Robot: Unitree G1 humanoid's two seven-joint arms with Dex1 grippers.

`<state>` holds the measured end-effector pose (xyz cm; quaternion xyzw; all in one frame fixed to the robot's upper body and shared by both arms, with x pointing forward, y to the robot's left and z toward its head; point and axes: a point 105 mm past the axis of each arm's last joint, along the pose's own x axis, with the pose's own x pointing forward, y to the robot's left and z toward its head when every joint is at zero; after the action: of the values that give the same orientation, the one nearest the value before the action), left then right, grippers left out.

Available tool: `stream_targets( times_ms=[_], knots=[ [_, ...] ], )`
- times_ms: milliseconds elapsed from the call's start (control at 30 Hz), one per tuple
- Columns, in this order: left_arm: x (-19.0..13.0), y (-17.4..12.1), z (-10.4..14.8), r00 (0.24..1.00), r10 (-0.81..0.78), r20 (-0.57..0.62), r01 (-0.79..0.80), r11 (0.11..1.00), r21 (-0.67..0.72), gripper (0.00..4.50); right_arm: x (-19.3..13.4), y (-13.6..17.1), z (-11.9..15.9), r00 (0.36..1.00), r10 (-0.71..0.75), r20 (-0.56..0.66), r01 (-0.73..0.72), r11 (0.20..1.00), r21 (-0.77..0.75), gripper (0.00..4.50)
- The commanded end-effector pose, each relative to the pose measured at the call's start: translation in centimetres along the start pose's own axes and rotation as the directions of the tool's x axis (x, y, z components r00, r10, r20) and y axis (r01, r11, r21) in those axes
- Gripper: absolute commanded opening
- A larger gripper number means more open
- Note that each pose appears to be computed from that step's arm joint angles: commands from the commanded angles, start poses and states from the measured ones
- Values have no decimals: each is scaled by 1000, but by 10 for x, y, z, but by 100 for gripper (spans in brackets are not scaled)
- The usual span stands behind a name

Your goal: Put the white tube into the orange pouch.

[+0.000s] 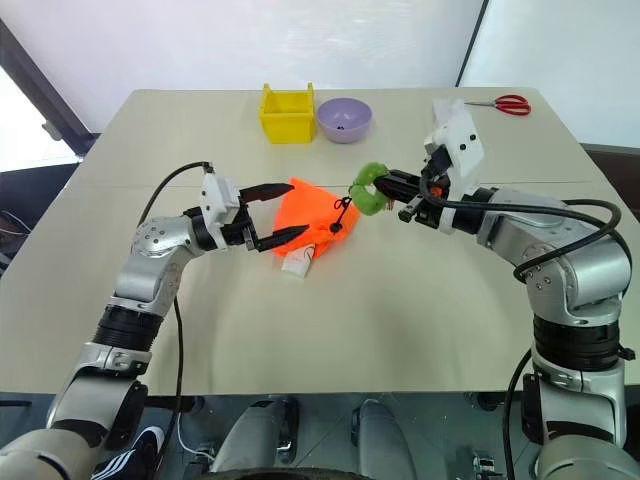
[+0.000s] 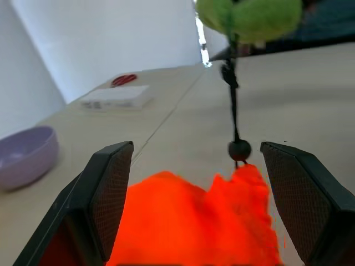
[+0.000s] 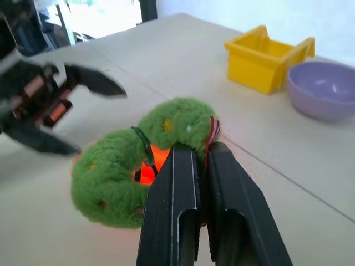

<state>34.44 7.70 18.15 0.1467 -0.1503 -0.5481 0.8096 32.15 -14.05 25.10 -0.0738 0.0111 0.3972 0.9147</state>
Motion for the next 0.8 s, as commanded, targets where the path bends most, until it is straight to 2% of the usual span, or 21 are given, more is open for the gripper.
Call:
stream_targets(
  times_ms=[33,200,333,500,667,800],
  knots=[
    [0,5,10,999,15,40,-16,1000,20,392,-4,3,6,1000,-3,11,4,999,-46,0],
    [-18,5,-2,999,46,-9,-46,999,29,392,-6,3,-31,994,-36,-108,29,997,-66,0],
    [-44,2,-5,997,24,-79,-15,993,115,392,-9,4,-61,981,-55,-186,45,997,-57,0],
    [-63,-10,-21,978,-28,-205,89,952,293,392,-5,4,-48,990,-46,-131,38,997,-65,0],
    [-48,-9,-31,986,45,-159,7,949,314,392,-5,4,-46,991,-37,-131,29,997,-67,0],
    [-35,-24,-36,990,-17,-138,52,965,258,392,-5,5,-45,991,-37,-132,27,997,-72,0]
  ],
)
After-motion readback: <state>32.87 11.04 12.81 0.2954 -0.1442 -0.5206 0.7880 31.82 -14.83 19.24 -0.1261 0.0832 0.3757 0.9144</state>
